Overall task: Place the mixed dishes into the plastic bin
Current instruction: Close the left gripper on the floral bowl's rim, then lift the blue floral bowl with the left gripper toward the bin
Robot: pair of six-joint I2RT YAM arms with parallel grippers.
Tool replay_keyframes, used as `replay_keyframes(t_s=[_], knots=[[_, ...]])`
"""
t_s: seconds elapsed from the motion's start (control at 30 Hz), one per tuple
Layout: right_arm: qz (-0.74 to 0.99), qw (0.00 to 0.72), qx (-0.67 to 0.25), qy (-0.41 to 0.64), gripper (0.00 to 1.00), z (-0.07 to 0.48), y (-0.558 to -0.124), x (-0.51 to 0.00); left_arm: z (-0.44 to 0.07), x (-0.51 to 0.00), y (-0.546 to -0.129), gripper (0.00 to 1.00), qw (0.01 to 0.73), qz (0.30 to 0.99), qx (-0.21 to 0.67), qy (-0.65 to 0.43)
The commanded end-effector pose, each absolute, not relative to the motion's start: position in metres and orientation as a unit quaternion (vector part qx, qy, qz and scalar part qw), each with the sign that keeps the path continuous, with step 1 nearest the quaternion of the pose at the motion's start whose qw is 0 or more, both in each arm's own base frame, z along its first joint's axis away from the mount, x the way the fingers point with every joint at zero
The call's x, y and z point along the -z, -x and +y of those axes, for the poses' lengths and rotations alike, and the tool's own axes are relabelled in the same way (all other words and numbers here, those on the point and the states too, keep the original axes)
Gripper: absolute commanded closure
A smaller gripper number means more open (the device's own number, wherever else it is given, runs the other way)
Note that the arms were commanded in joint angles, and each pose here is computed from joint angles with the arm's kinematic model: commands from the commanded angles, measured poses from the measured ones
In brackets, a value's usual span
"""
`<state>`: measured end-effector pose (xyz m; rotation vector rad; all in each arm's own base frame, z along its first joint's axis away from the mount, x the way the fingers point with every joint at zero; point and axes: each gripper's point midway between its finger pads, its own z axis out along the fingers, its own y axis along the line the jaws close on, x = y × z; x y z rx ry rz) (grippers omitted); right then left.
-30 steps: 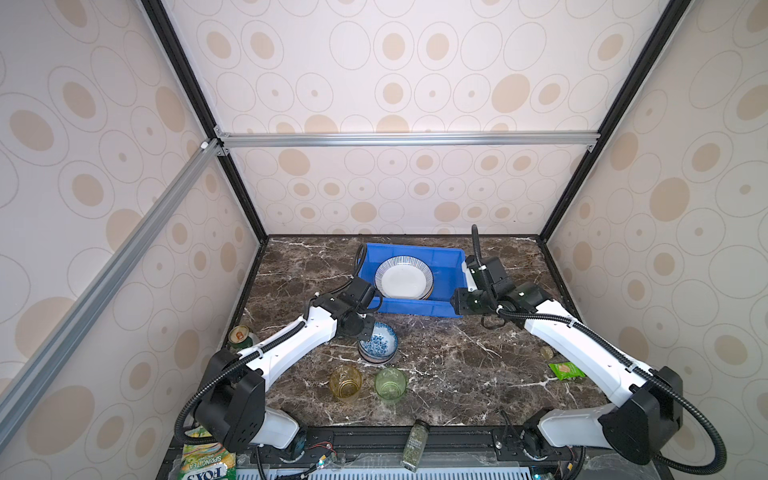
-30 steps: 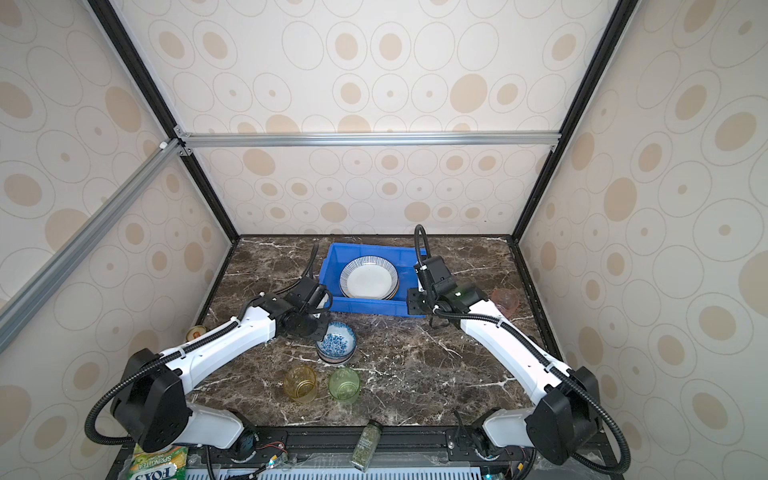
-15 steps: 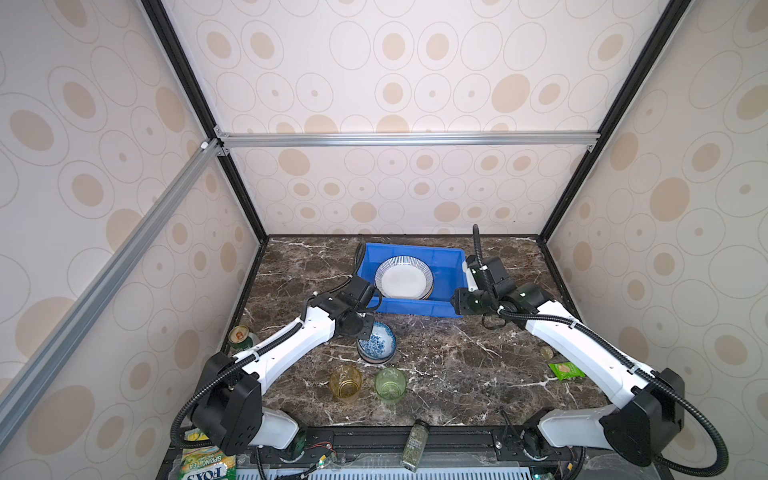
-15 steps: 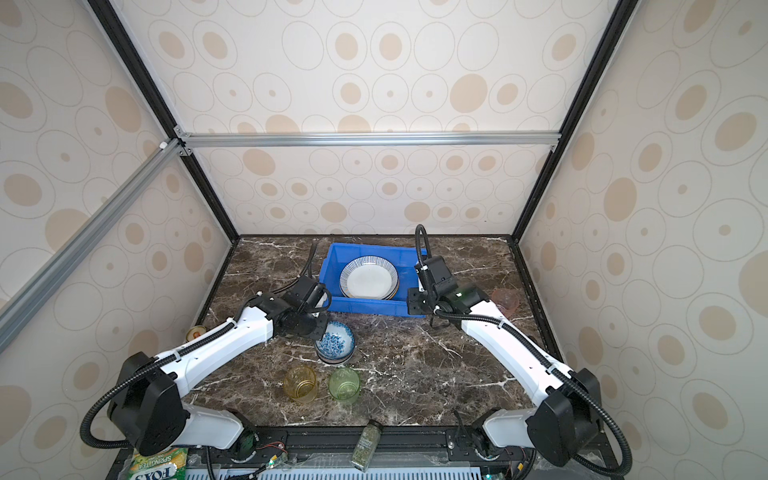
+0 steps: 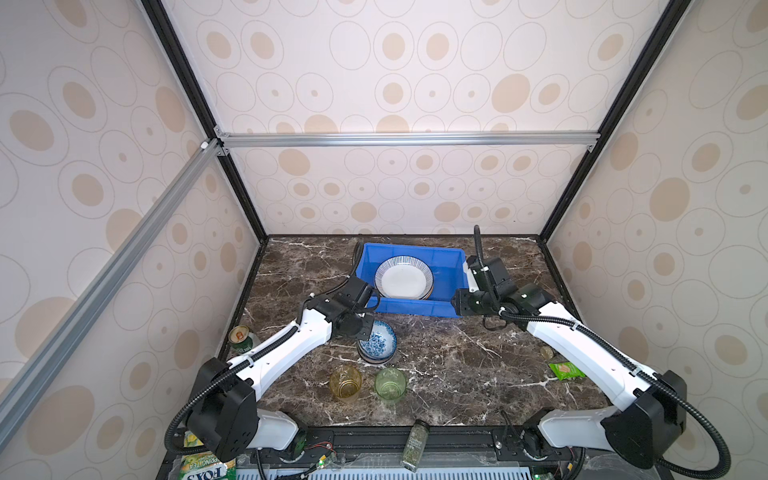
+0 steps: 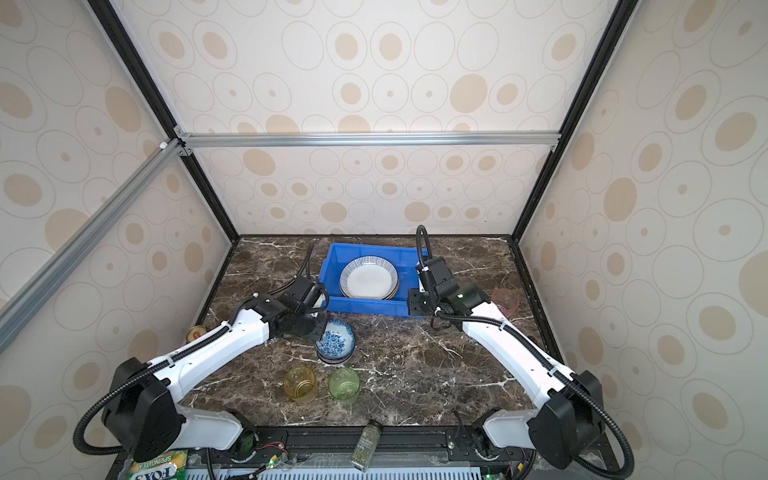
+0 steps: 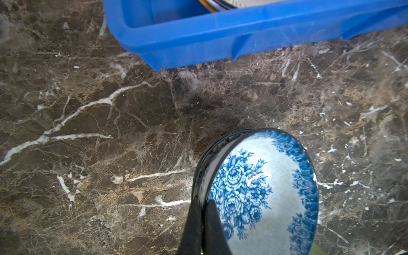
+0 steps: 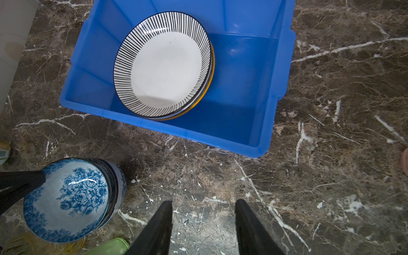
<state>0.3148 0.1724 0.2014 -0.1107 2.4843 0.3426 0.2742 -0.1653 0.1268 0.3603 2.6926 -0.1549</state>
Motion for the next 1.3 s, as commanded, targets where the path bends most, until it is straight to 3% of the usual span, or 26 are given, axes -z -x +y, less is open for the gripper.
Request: replay_keyframes(t_s=[0.0,0.37,0.63,1.27], knots=[[0.939,0.314,-0.136,0.046,0.50,0.174,-0.311,-0.205,-0.175,-0.153,-0.280,1.00,0.245,0.956,0.081,-0.142],[0.935,0.319,-0.144,0.053,0.50,0.178,-0.312,-0.211,-0.174,-0.184,-0.293,1.00,0.286,0.945,0.096,-0.122],[0.923,0.336,-0.171,0.083,0.50,0.188,-0.309,-0.221,-0.186,-0.213,-0.301,1.00,0.312,0.927,0.178,-0.103],[0.909,0.361,-0.176,0.115,0.50,0.189,-0.307,-0.236,-0.191,-0.285,-0.366,1.00,0.418,0.875,0.228,-0.087]])
